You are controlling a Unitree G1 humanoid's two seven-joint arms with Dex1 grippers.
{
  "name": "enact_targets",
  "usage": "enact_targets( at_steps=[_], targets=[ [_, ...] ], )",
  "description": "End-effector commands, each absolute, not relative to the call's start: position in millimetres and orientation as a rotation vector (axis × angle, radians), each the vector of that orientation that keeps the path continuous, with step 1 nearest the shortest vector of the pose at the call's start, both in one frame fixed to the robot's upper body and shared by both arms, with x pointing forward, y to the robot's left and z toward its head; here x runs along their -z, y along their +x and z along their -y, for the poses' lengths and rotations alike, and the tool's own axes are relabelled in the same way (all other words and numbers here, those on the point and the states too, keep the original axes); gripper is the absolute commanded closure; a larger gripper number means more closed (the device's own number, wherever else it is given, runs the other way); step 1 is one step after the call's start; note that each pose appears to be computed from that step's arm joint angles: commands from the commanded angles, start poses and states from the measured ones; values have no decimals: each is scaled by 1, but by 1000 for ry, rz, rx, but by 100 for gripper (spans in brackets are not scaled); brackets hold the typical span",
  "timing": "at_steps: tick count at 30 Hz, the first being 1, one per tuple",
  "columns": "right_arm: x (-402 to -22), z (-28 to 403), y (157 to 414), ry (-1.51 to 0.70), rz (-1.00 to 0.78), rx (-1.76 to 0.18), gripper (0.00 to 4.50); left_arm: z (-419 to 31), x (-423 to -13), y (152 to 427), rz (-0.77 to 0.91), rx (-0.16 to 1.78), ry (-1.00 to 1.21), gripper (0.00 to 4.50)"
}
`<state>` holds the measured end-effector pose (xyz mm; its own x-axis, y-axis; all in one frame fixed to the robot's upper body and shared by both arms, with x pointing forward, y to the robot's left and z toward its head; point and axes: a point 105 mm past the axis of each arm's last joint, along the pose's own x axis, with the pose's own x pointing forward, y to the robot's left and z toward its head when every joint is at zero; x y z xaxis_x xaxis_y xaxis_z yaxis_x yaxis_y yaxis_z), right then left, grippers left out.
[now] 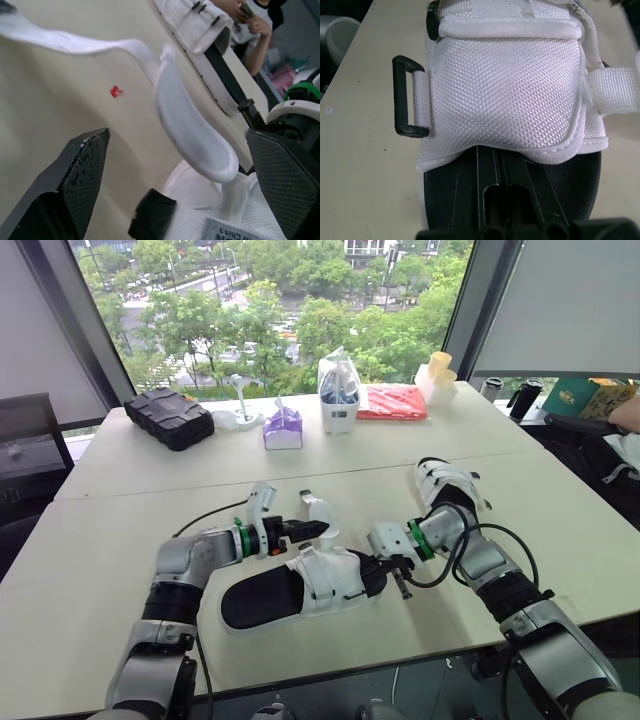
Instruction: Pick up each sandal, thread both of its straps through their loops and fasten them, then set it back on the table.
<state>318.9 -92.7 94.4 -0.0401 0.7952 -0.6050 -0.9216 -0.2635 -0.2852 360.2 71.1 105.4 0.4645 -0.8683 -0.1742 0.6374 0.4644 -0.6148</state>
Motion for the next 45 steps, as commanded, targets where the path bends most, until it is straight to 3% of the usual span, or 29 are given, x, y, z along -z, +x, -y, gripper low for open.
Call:
enact_targets(
  at_steps=[1, 13, 25, 29, 33, 36, 45],
  targets=[
    [-83, 95, 320, -820, -267, -1636, 450, -59, -123, 372, -456, 1001, -535, 1],
    [-83, 94, 320, -820, -265, -1634, 450, -40, -148, 413, -374, 934, -701, 1],
    [-82, 95, 320, -817, -268, -1627, 450, -51, -174, 430, -268, 900, -781, 1],
    [-82, 95, 320, -818, -268, -1627, 450, -53, -182, 431, -242, 910, -778, 126],
    [-83, 96, 320, -819, -268, -1628, 450, -53, -188, 428, -223, 945, -750, 327],
    [-83, 96, 321, -819, -268, -1628, 450, -48, -194, 417, -190, 1031, -686, 449],
    [-81, 96, 318, -817, -275, -1639, 450, -26, -213, 343, -41, 1404, -306, 449]
  ],
)
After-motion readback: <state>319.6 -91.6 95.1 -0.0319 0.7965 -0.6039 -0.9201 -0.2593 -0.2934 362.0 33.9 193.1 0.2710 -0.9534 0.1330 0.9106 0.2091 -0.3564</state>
